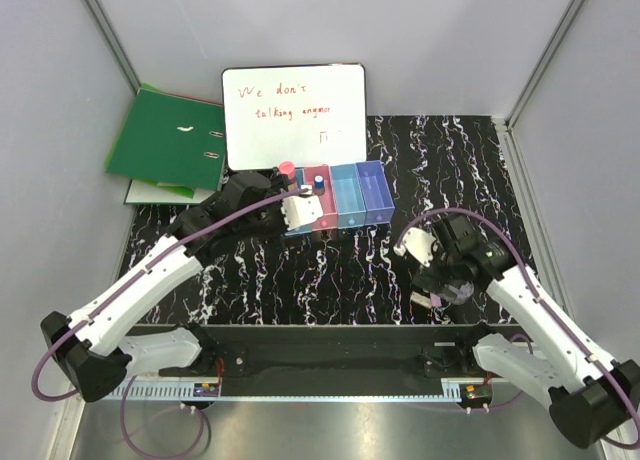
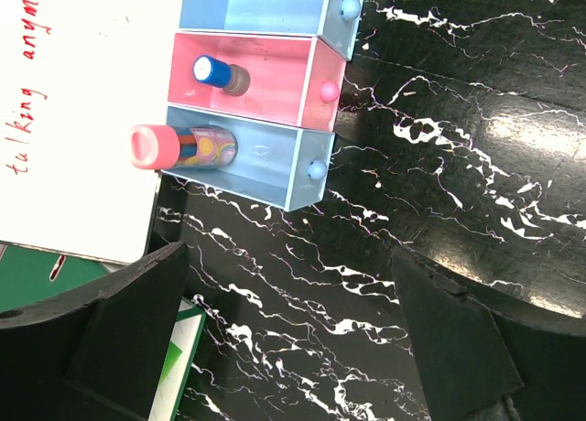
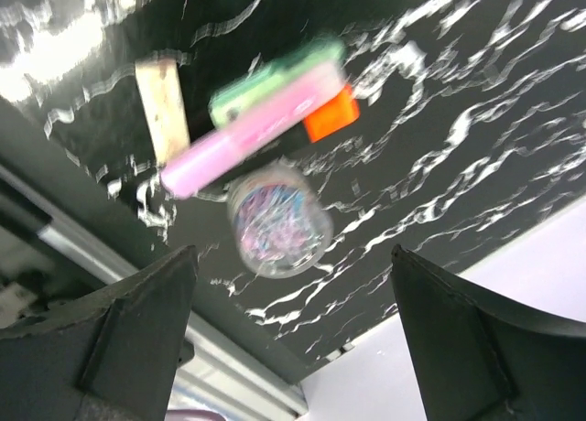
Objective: Sort the stationery into containers
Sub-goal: Pick up the stationery from the corner of the board.
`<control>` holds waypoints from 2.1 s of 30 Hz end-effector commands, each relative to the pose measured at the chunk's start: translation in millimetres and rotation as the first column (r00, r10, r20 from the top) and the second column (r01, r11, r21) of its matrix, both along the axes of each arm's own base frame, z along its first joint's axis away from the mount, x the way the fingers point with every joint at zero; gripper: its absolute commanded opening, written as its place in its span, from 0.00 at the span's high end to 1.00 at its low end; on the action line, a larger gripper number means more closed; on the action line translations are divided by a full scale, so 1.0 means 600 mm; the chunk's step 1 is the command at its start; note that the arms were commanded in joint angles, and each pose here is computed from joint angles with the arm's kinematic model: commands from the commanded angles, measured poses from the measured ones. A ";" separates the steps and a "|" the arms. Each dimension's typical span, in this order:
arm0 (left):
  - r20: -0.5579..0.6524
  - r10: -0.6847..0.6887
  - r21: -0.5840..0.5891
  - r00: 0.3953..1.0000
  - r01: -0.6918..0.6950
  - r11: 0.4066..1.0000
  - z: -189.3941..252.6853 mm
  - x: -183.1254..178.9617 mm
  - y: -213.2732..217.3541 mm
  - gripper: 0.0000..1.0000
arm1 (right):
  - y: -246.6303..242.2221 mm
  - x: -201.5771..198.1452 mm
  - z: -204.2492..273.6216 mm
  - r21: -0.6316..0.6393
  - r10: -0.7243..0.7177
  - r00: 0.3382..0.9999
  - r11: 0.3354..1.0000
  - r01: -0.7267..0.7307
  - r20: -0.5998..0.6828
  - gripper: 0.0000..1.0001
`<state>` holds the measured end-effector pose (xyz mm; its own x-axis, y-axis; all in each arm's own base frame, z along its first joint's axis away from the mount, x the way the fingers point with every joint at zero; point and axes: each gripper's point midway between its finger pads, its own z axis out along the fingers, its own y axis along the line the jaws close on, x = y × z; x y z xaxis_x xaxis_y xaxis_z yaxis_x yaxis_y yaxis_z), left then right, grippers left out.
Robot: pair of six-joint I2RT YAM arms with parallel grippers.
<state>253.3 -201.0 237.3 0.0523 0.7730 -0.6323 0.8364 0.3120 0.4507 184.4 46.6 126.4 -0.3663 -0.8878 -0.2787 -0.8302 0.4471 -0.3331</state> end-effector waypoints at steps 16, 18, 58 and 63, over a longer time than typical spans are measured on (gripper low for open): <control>0.046 -0.020 0.012 0.999 0.019 1.000 0.030 -0.011 0.009 0.01 | -0.067 0.026 -0.078 0.101 -0.079 0.974 0.990 0.102 -0.211 0.09; 0.049 -0.020 0.009 0.999 0.019 1.000 0.033 -0.010 0.007 0.01 | -0.068 0.017 -0.090 0.094 -0.078 0.970 0.990 0.102 -0.229 0.08; -0.113 0.009 -0.138 0.994 -0.024 0.990 0.036 -0.028 -0.033 0.01 | -0.038 0.059 0.051 0.303 -0.217 0.975 0.926 0.224 -0.055 0.99; -0.203 -0.019 -0.263 0.979 -0.036 0.964 0.066 -0.029 -0.061 0.01 | -0.005 0.094 0.145 0.451 -0.281 0.959 0.854 0.258 -0.015 1.00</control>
